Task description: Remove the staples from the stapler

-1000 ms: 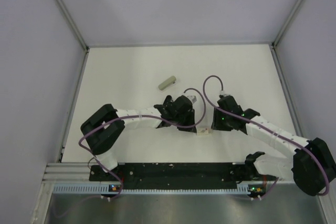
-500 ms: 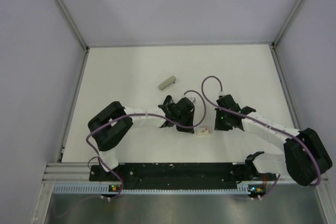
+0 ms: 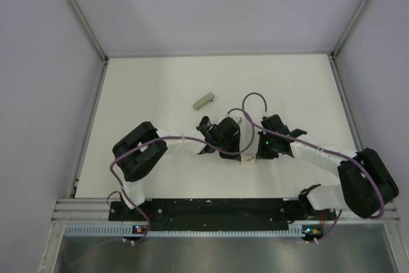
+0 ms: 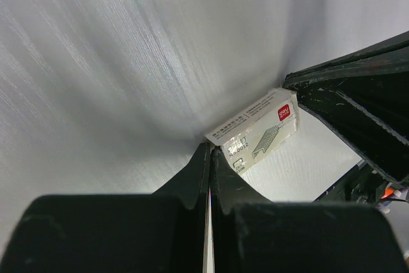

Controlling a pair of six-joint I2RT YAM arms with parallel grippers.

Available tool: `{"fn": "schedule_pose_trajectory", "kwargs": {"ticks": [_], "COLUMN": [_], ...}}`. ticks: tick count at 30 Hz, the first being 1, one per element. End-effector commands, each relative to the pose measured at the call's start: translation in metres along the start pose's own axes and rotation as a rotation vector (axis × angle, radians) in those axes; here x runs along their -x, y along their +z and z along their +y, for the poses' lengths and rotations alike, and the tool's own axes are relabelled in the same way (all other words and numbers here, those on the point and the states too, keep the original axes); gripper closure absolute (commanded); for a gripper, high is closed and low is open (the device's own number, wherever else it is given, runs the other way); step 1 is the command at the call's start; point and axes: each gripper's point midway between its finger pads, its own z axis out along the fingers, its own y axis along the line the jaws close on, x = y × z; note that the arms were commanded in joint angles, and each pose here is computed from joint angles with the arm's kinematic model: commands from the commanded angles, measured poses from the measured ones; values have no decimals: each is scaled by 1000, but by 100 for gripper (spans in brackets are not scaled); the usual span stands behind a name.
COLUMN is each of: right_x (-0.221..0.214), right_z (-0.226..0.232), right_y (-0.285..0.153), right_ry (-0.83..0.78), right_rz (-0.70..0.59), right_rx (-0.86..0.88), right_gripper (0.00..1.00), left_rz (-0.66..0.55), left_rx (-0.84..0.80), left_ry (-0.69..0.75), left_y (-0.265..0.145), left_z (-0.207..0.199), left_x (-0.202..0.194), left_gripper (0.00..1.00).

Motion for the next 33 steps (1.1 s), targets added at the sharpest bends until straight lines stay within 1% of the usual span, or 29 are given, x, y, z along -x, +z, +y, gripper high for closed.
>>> {"fn": "schedule_pose_trajectory", "kwargs": {"ticks": [1,13,20,22,23,26,28,31,33], "right_x": [6,1,13,20,24,37,48,64,79], "right_z": [18,40,28,23,20,15,9,8,12], "right_y": [0,0,-9,-15,-19,-33,-42,-58,-70], "right_ry": [10,22,5,5,6,-2,0,-10,-19], "right_rz": [-17,10,-43,-73,-87,-132,-176,-237,-294], "right_rx": [70,143,79,63,52,31,6,8,14], "right_gripper": [100,100,100,98,96,86,81,74,69], "left_rz": [9,13,-13,-26,-35,-62,-79,-114,-149], "left_rx": [27,10,41,54,64,87,108,166,187], "left_ry": [4,8,15,25,28,35,44,47,51], "left_y": [6,7,-1,-7,-9,-17,-25,-43,-58], "left_z": [5,-4,0,1,2,6,8,13,15], "left_x": [-2,-1,2,5,6,11,14,21,26], "left_gripper": [100,100,100,100,98,87,81,74,66]}}
